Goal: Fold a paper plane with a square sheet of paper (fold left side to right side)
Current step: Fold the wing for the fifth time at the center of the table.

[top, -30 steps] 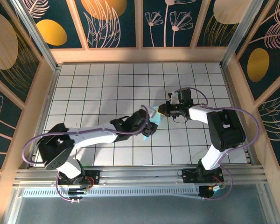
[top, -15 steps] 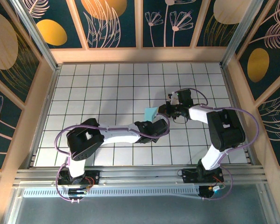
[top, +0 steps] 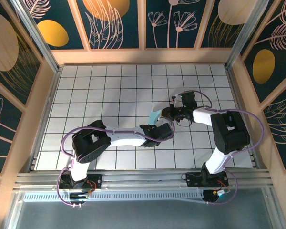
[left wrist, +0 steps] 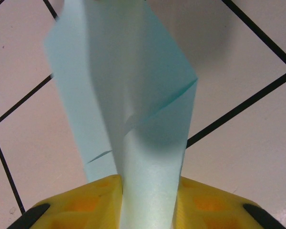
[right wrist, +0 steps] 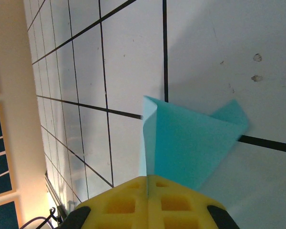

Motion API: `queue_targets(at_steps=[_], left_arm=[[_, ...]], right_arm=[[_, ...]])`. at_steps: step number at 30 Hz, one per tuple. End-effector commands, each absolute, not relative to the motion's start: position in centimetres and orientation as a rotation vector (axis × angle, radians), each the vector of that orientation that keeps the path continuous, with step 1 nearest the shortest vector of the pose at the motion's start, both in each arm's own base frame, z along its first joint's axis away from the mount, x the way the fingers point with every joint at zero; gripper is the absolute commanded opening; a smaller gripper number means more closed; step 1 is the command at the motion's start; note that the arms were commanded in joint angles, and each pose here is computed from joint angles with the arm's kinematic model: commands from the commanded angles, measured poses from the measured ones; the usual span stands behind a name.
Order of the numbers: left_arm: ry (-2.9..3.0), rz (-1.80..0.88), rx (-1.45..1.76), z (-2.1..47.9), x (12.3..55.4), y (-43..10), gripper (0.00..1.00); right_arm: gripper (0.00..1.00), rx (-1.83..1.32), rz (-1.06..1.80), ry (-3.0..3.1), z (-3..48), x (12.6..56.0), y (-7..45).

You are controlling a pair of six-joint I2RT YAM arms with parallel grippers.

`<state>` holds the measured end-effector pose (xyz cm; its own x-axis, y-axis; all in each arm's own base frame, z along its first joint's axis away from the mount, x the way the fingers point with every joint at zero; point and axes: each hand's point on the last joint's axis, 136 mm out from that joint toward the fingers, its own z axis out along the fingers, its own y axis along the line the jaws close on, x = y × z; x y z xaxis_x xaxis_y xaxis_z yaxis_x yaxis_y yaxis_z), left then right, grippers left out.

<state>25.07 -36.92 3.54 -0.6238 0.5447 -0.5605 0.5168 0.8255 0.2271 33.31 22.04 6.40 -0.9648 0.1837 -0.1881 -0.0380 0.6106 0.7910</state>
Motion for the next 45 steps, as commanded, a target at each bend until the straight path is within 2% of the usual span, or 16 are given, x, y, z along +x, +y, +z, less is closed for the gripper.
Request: queue_targets(at_steps=[1, 8, 12, 18, 22, 36, 45], left_arm=[[2.368, 0.113, 0.765, 3.4, 25.4, -36.5, 0.25], [2.37, 0.119, 0.761, 3.2, 25.4, -36.3, 0.13], [2.373, 0.096, 0.765, 3.0, 25.3, -36.6, 0.1], [2.384, 0.076, 0.784, 2.4, 25.2, -37.2, 0.09], [2.391, 0.07, 0.795, 1.8, 25.1, -37.4, 0.12], [2.379, 0.075, 0.796, 2.1, 25.2, -37.4, 0.15], [2.377, 0.074, 0.791, 2.2, 25.3, -37.5, 0.15]], right_arm=[[0.0, 0.131, 1.26, 2.614, 5.9, 33.3, 22.1], [0.0, 0.137, 1.243, 2.618, 5.9, 33.5, 21.9], [0.11, 0.162, 1.213, 2.593, 6.6, 34.0, 21.1], [0.28, 0.205, 1.135, 2.583, 7.1, 34.4, 19.2], [0.34, 0.24, 1.119, 2.577, 6.9, 34.3, 18.0], [0.48, 0.308, 1.189, 2.635, 4.9, 33.1, 18.5], [0.5, 0.326, 1.225, 2.676, 3.5, 32.2, 19.8]])
